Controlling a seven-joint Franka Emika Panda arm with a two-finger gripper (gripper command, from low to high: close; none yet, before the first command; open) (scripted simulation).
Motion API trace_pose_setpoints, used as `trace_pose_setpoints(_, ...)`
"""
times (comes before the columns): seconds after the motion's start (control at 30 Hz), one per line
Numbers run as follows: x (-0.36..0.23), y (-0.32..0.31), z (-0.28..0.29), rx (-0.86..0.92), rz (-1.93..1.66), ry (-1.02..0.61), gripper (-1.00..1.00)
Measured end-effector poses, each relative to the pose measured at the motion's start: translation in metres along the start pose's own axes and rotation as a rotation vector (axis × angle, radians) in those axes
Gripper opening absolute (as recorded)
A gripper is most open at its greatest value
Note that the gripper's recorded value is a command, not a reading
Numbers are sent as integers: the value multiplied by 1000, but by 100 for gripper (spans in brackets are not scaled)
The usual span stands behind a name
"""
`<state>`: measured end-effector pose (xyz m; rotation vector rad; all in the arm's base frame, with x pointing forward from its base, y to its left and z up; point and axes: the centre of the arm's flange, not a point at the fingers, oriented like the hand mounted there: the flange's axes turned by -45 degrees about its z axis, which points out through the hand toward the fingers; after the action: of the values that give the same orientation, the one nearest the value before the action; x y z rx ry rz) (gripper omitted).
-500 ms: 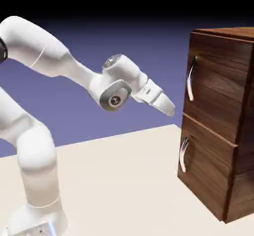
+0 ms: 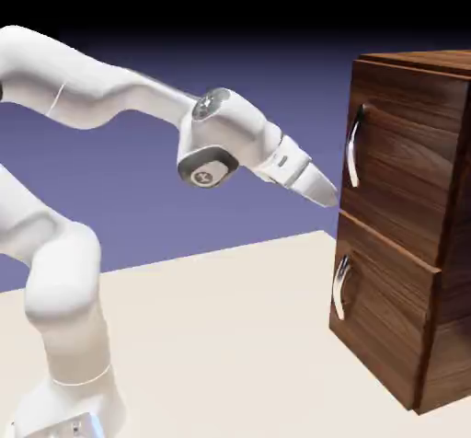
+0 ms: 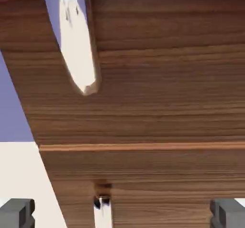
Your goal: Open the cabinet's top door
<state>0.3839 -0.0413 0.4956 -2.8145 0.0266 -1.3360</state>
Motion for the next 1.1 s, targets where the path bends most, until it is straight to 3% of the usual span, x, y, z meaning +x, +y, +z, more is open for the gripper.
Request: trace_pose_setpoints(1.1, 4, -15, -7, 38, 15, 432, 0)
